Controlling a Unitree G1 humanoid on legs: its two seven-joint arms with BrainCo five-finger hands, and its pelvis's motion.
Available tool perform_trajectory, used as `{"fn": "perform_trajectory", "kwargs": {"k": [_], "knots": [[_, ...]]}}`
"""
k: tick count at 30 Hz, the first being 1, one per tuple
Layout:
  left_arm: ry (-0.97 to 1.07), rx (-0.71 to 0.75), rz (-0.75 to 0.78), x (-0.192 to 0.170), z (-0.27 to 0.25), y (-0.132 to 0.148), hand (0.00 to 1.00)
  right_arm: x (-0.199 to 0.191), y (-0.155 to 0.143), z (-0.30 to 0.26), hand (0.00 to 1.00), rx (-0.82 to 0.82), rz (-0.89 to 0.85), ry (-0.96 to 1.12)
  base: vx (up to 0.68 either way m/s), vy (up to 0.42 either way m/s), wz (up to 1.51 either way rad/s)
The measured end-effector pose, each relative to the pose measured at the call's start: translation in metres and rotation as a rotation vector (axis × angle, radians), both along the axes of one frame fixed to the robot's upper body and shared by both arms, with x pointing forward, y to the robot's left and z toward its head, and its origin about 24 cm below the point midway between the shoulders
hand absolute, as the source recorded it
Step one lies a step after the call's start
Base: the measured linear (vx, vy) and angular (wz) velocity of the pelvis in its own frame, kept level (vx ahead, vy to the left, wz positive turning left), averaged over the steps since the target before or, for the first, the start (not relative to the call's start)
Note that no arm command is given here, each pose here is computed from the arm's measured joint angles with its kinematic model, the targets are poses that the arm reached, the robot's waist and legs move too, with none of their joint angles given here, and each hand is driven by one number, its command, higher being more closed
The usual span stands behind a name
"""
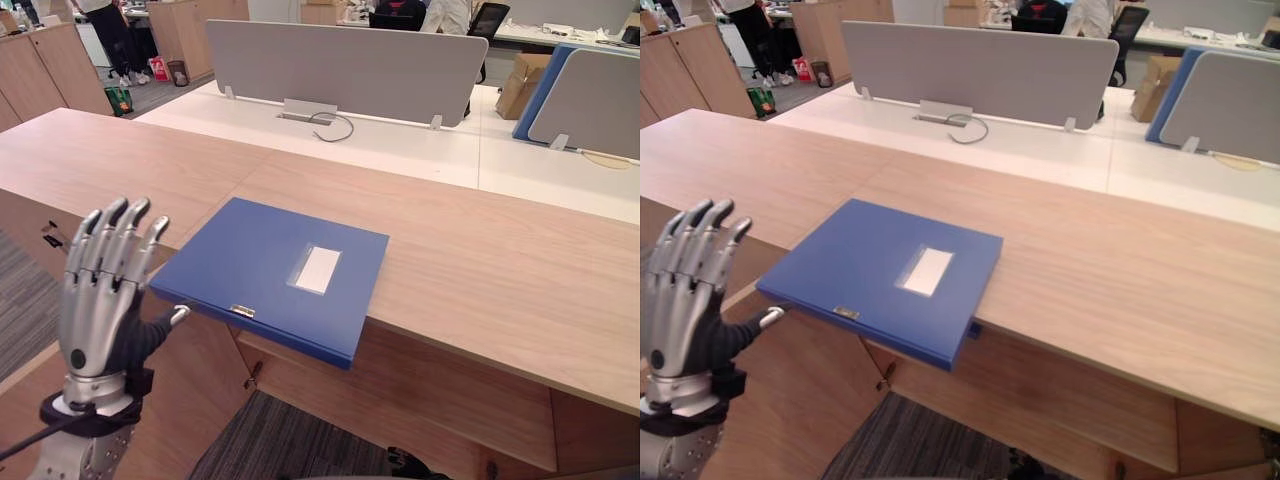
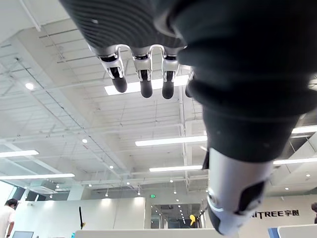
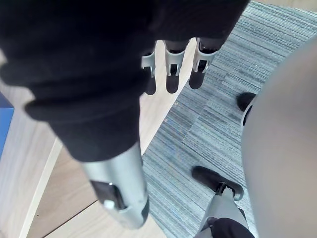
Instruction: Walk over to the cabinet, pick up the folder, carry it to the office cabinet, place the folder inside the office cabinet, then close the office cabinet door
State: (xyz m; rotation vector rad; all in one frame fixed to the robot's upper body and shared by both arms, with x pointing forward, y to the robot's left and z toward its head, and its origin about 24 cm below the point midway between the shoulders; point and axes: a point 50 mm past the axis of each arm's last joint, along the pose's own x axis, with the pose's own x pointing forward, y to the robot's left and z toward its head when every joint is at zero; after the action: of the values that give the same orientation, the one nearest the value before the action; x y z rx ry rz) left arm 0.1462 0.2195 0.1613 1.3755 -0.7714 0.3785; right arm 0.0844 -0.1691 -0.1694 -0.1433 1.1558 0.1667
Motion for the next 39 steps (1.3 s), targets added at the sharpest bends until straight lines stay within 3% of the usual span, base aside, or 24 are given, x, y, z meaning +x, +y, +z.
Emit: {"fn": "perform_trajectory", "kwargs": {"k": [38,39], "knots": [[0.385,0.115,0.002,0.029,-0.070,0.010,0.00,0.006,-0.015,0.003,0.00,-0.038,-0.015,-0.027,-0.01,0.004,-0.04],[0.393,0.113,-0.004,0.031,-0.073,0.009,1.00,0.007,-0.015,0.003,0.00,-0.038,-0.015,-0.028,0.00,0.000,0.00]]}}
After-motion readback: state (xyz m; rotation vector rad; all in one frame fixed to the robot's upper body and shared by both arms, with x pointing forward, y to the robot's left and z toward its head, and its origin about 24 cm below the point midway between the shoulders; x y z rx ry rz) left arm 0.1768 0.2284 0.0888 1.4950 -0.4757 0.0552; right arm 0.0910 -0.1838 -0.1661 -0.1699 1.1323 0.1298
